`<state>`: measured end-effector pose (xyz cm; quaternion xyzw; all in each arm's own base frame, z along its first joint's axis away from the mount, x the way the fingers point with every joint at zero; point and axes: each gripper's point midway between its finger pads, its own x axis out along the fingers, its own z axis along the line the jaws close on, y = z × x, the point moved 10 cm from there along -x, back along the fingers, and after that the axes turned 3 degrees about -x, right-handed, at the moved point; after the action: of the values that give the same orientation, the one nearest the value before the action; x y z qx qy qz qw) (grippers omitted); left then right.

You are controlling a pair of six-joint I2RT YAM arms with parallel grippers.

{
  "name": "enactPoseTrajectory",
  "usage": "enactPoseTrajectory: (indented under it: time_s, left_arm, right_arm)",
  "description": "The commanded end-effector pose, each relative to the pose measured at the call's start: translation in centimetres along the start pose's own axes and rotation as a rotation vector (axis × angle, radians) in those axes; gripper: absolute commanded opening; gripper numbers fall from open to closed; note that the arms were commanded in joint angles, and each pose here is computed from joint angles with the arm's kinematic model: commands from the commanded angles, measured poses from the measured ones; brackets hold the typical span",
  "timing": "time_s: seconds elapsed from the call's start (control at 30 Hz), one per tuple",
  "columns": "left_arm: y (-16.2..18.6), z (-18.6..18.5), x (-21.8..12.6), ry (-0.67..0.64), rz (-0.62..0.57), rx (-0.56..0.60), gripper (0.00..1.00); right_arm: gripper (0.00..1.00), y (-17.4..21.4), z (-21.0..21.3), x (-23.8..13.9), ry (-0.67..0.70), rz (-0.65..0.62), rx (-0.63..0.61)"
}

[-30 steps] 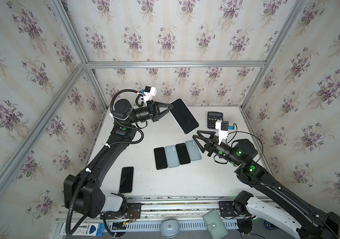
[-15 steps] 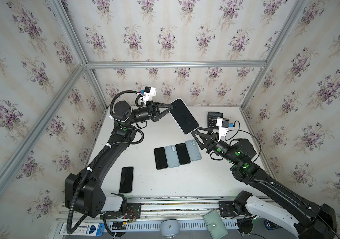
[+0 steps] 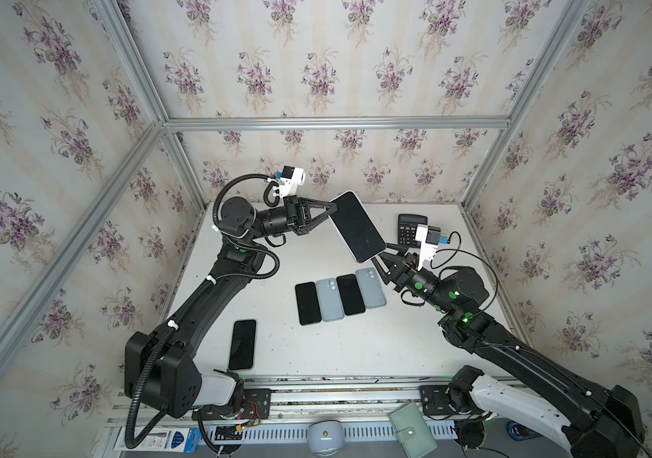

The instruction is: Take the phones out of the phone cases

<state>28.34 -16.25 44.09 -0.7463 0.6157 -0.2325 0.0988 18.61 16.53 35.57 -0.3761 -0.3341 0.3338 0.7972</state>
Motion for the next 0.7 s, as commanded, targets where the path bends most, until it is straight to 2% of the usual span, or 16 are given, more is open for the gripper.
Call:
enactPoseTrajectory:
  time_s: [0.0, 0.1, 0.37, 0.57, 0.67]
  left_arm:
    - [0.3, -1.1, 0.0, 0.043, 0.031, 0.027, 0.00]
    - [0.3, -0.6, 0.0, 0.036, 0.029, 0.015, 0.00]
    - [0.3, 0.3, 0.0, 0.024, 0.020, 0.008, 0.00]
    - [0.4, 1.8, -0.1, 0.003, 0.011, 0.004, 0.00]
    - [0.9, 3.9, -0.4, -0.037, -0.003, -0.030, 0.05]
  right_arm:
    - [0.59, -0.5, -0.1, -0.1, 0.021, -0.060, 0.010]
    - [0.53, -0.5, 0.0, -0.2, 0.015, -0.062, 0.019]
    - [0.28, 0.2, -0.2, -0.5, -0.008, -0.049, 0.081]
    - [0.01, 0.9, -0.4, -0.6, -0.013, -0.013, 0.122]
    - [0.00, 1.4, -1.0, -0.9, 0.019, -0.012, 0.151]
